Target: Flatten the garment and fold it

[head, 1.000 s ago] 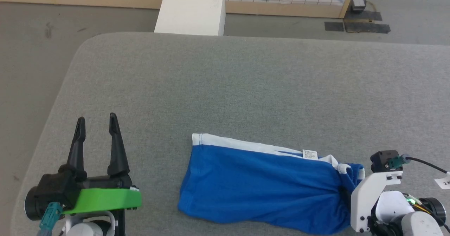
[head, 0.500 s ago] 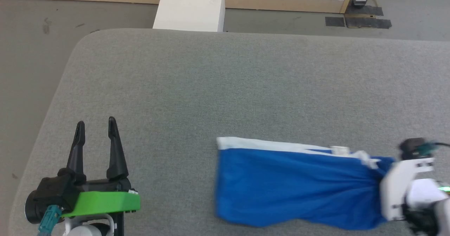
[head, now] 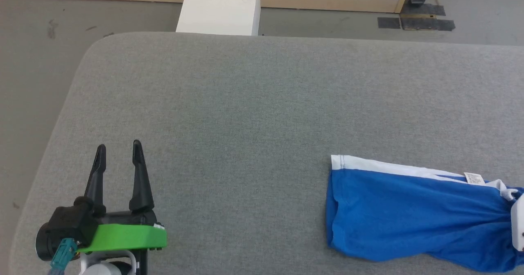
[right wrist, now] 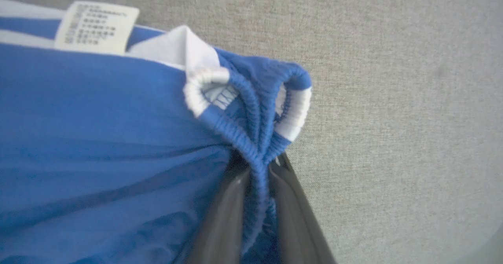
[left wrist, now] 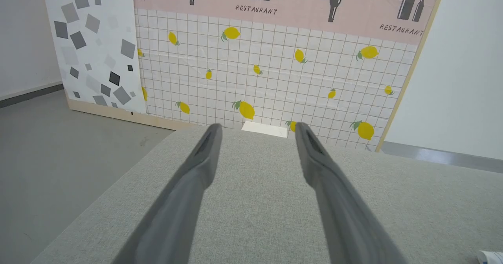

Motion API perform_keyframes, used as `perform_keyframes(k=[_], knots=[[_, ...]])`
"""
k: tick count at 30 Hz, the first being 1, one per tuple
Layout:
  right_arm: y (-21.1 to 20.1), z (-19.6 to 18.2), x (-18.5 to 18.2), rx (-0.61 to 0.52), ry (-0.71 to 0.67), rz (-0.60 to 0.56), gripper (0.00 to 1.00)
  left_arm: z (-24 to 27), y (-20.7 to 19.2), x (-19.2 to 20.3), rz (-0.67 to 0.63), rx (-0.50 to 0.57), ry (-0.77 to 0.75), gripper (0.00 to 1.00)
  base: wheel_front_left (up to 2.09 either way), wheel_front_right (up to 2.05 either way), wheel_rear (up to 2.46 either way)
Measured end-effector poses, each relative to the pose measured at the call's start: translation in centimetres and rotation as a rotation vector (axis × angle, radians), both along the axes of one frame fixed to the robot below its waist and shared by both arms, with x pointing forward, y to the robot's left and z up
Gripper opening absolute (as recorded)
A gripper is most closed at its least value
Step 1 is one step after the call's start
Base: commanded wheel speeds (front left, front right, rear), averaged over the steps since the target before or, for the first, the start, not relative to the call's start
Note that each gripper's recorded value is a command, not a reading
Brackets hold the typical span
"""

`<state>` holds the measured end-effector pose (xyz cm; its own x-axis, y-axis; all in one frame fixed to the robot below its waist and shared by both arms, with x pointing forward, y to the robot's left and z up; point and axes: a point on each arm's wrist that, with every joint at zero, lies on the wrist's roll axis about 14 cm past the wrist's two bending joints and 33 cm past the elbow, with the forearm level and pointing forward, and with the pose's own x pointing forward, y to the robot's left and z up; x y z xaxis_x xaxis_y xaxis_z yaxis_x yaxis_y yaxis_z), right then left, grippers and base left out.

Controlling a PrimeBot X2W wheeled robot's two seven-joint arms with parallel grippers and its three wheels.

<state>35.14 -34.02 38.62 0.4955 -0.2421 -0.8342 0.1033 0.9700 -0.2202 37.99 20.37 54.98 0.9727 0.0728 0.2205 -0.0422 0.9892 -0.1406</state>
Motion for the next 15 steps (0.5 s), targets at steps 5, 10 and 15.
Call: perform_keyframes(k=[5,10,15], knots=[[0.4,1.2,0.2,-0.028,0.021,0.058,0.0,0.1,-0.1,-0.2,-0.003,-0.002,-0.002,1.0,0.0,0.0,0.0],[3.3,4.5,1.1,0.008,0.005,0.154,0.0,0.7,0.0,-0.5,0.002,-0.006,-0.02,1.0,0.0,0.0,0.0],[8.4,7.3,1.7,0.167,-0.06,0.237,0.0,0.6,-0.2,-0.9,-0.003,-0.009,-0.016,1.0,0.0,0.0,0.0]])
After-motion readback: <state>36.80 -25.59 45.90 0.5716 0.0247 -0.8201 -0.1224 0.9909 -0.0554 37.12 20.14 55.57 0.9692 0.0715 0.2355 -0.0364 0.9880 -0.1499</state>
